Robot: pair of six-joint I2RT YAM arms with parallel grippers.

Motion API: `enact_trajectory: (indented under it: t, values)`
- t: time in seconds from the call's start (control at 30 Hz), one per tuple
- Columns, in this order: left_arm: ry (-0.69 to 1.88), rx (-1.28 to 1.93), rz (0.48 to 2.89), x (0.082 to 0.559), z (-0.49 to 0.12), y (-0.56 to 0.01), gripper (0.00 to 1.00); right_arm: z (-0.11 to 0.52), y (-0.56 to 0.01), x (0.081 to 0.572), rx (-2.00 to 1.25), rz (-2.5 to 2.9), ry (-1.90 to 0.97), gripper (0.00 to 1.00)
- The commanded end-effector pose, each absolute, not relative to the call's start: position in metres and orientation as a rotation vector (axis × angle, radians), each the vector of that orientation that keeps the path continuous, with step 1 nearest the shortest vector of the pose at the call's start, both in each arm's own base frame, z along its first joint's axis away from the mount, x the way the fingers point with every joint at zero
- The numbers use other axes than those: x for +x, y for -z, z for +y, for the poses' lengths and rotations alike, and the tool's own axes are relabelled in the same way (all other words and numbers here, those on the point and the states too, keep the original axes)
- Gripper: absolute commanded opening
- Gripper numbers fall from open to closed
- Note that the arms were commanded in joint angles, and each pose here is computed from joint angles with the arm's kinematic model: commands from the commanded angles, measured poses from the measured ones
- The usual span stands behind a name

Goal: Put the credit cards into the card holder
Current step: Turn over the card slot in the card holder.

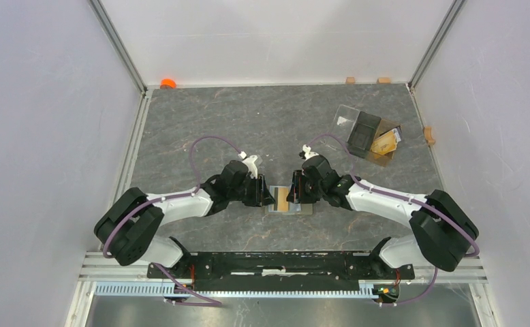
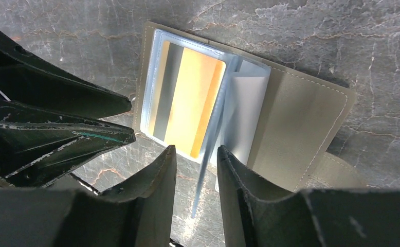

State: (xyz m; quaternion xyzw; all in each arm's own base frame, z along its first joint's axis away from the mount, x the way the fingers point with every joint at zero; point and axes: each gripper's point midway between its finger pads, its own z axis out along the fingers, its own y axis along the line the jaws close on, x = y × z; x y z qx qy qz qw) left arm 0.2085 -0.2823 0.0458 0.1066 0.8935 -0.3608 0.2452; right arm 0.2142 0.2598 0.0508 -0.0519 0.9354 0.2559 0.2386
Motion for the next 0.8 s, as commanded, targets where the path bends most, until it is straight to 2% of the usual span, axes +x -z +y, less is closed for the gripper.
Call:
enact_trajectory:
  t: [0.0, 0.5, 0.77]
  values:
    - [0.972, 0.277, 2.400, 0.212, -0.279, -0.056, 0.45, 0.275, -0.084, 0.226, -0.162, 2.459, -0.778, 0.41]
    - [0.981, 0.277, 2.349, 0.212, -0.273, -0.077, 0.46, 0.279, -0.103, 0.229, -0.169, 2.415, -0.744, 0.42]
    - [1.161, 0.311, 2.257, 0.213, -0.298, -0.106, 0.45, 0.275, -0.100, 0.226, -0.158, 2.423, -0.736, 0.32]
